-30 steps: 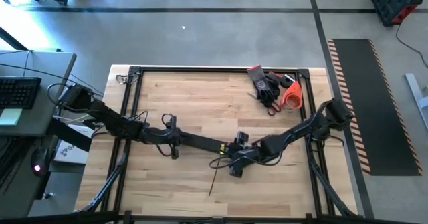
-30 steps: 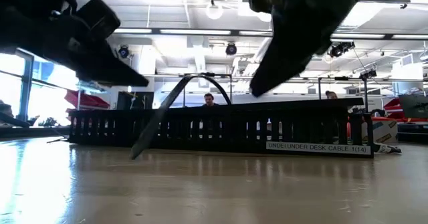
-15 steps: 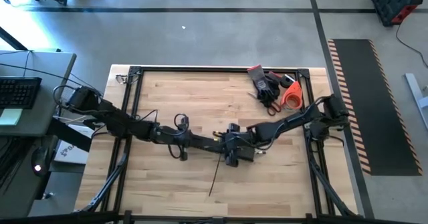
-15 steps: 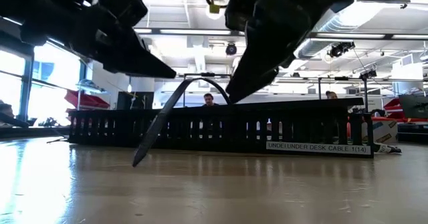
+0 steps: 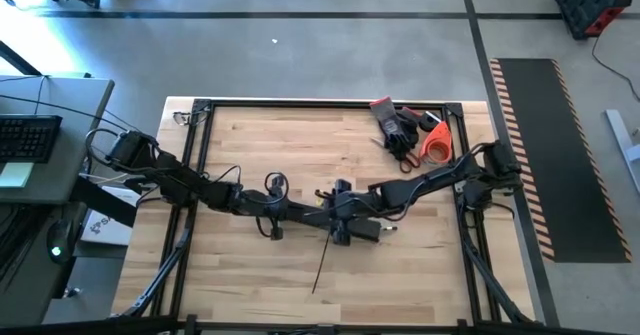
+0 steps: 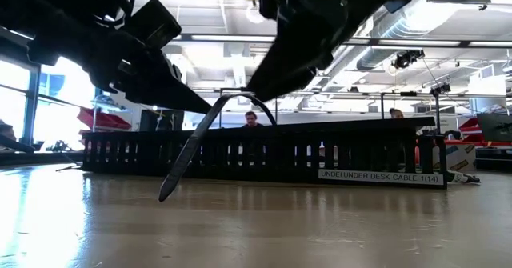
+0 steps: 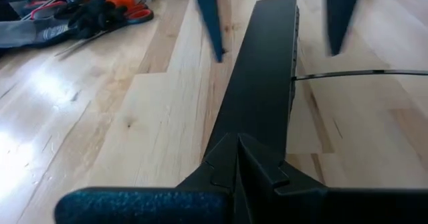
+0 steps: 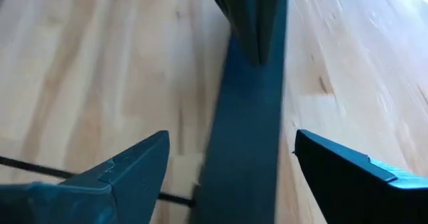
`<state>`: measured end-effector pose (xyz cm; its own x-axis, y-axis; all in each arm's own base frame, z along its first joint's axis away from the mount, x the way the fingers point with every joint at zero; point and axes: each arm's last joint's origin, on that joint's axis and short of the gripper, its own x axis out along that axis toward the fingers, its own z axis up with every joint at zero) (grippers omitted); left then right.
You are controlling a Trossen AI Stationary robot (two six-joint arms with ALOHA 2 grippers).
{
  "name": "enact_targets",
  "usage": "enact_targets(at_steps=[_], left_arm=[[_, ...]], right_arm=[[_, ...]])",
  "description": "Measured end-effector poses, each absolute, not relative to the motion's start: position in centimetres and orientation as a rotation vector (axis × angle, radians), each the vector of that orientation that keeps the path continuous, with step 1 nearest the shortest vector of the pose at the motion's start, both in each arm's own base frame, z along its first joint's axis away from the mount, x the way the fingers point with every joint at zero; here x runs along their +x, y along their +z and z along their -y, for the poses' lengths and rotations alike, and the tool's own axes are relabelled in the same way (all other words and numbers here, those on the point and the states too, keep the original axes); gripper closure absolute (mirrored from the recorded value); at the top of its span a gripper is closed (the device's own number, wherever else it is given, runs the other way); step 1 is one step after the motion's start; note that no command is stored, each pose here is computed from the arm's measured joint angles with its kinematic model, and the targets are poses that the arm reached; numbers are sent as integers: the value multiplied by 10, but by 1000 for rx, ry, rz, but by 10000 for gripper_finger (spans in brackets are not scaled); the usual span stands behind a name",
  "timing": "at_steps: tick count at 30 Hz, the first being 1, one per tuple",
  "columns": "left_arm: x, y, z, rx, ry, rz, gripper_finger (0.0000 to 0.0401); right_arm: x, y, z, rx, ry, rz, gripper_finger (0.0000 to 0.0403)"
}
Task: Ziptie cables
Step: Close the cable duct cover
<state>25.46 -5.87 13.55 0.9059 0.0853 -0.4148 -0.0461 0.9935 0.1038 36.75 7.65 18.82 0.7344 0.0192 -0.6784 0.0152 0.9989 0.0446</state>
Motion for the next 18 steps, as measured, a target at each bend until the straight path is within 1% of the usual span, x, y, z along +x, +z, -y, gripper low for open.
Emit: enact_targets(at_steps=[3, 6, 10, 12, 18], left_arm=[[255, 135, 58, 98, 68, -432, 401], [255, 135, 57, 114, 69, -433, 401], [256, 136, 53, 111, 84, -433, 401], [256, 136, 52, 108, 87, -430, 401], [258, 139, 51, 92, 77, -396, 401]], right_arm=[[364, 185, -74, 40, -8, -798, 78], [361, 181, -70, 43, -27, -852, 47], [362, 181, -66, 22, -35, -851, 9], [362, 177, -67, 3, -27, -860, 7], [362, 166, -77, -57, 9, -901, 30]])
